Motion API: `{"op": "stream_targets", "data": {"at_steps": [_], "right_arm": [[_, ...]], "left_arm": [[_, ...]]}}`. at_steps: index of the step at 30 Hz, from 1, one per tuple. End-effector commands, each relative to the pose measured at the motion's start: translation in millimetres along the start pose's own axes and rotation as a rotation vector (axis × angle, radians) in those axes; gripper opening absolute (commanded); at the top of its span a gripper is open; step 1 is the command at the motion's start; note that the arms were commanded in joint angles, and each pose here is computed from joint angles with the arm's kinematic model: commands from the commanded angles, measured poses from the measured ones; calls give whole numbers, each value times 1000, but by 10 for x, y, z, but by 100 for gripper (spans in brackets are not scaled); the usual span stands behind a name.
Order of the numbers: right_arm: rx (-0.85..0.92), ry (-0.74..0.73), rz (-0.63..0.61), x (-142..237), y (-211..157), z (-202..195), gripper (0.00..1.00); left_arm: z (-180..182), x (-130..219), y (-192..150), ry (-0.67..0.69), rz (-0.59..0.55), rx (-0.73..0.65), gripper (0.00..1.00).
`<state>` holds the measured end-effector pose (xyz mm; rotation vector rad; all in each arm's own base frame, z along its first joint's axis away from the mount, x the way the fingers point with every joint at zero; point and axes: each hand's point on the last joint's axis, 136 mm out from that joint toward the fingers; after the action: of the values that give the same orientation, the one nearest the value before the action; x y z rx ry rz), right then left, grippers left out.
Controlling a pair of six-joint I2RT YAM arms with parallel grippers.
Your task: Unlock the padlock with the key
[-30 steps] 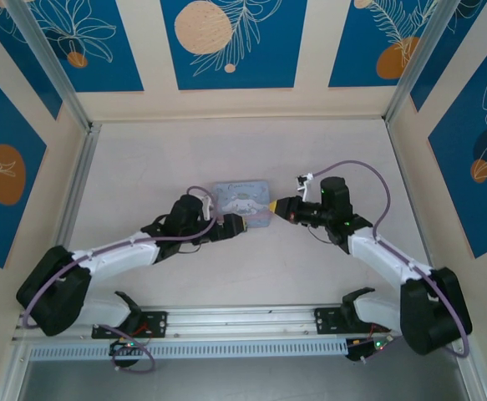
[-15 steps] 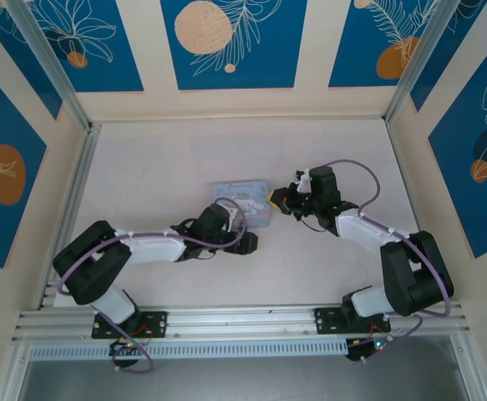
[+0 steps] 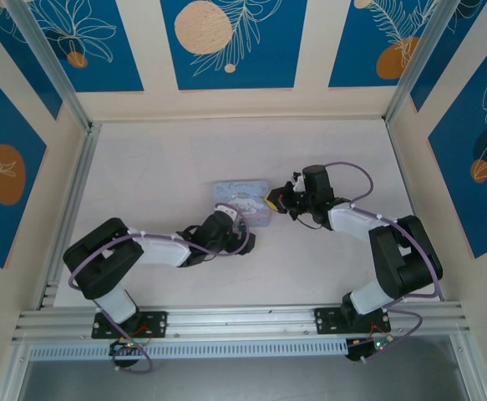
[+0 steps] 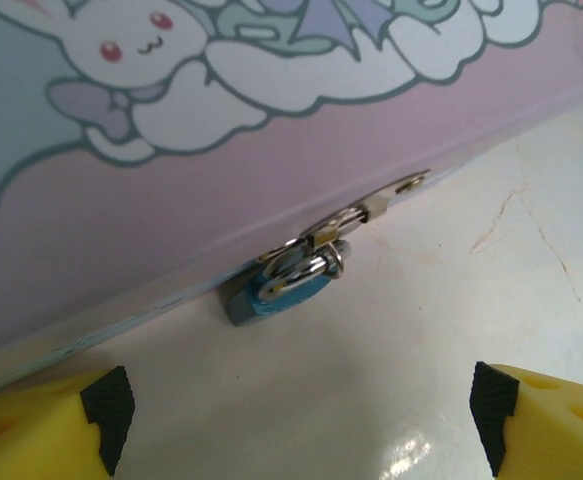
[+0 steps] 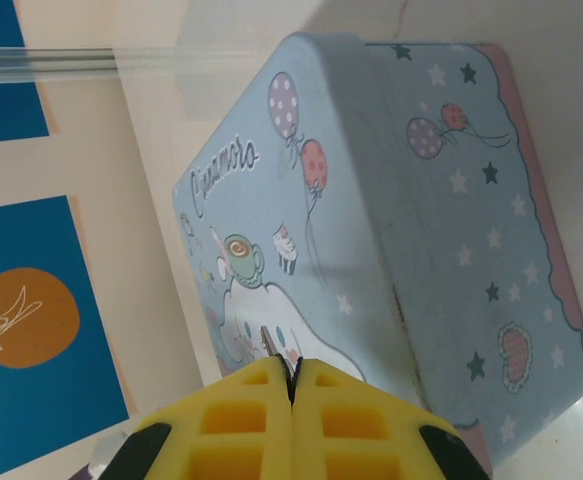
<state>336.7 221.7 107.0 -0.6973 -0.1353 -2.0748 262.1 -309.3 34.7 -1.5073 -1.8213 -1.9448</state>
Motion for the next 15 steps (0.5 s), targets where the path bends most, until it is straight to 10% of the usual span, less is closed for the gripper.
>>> {"op": "stream_targets", "data": {"at_steps": [1,15], "right_arm": [[-22,-11,5,-61,17,-8,0],[-36,-52,24,-160,32,-151,0]], "left_arm": [[-142,-123,79,-34,-20,-30,89],[-391,-436,340,-115,-56,1,88]]}}
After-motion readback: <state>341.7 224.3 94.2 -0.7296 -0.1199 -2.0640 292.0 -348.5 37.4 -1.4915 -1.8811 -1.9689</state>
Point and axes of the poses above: each hand's point on the last joint's axis, 136 mm out from that joint toward the fingers, its own x axis back along the fingers, its own z axis along the line the jaws close on, y = z × x, and after that the axes turned 12 degrees about -x, right-handed
